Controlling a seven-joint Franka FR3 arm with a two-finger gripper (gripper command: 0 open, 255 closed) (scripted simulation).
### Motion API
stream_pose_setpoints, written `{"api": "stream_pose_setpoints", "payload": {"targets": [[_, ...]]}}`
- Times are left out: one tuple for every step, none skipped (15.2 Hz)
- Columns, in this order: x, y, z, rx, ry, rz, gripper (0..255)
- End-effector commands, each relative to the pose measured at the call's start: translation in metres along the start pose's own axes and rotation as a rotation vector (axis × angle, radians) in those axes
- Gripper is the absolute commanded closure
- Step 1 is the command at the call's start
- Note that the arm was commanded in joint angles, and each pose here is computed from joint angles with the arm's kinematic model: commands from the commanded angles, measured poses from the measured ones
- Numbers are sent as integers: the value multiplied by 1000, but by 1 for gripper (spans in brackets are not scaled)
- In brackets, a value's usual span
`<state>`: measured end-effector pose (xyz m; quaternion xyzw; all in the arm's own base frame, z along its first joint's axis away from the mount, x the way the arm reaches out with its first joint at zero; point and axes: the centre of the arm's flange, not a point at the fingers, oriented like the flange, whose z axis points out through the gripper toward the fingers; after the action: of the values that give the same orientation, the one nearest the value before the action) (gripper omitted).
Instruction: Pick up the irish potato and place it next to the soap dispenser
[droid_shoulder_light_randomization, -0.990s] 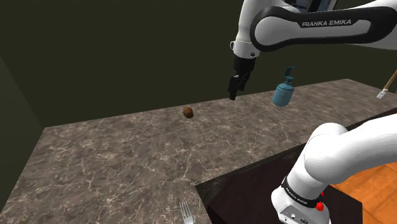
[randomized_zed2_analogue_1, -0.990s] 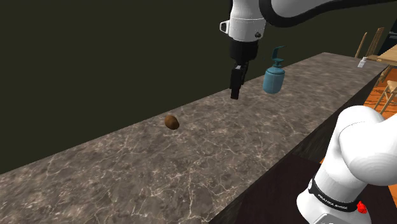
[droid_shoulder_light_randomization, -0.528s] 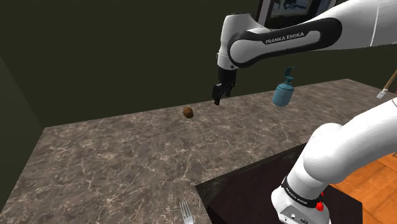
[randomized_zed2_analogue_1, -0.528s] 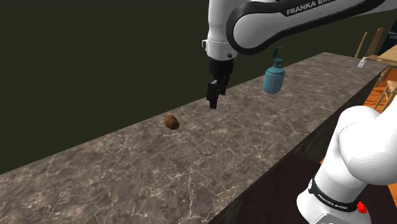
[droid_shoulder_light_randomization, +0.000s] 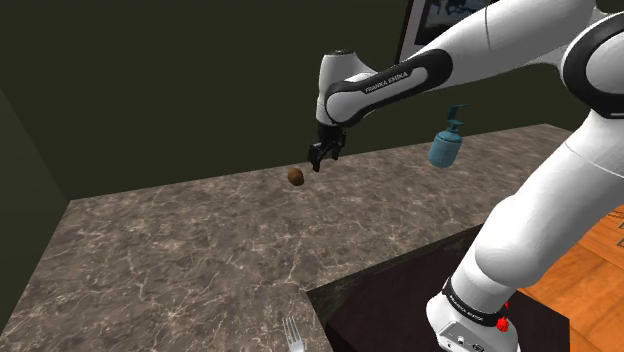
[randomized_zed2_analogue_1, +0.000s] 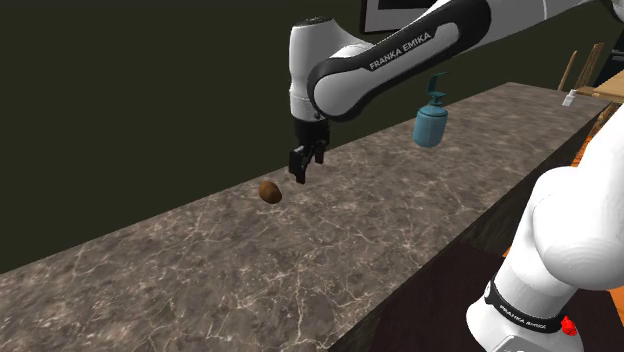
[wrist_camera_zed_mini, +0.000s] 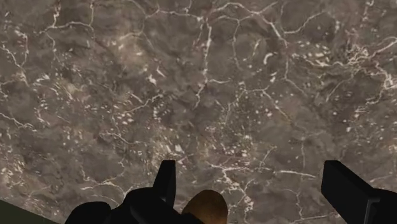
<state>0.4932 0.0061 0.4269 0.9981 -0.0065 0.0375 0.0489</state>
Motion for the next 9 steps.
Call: {"api": "stream_pose_setpoints", "payload": {"targets": [[18,2,15,-2,7,20,0],[28,3,23,-4,9,30,0],[37,4,32,-5,12,39,0],[47,5,41,-6,14,49,0],[57,6,49,-7,17,59,0],[66,7,58,-8,19,68,0],[76,8,66,-10,22,78,0],[85,9,75,-11,25,87,0],[95,11,83,-12,27,97,0]]}}
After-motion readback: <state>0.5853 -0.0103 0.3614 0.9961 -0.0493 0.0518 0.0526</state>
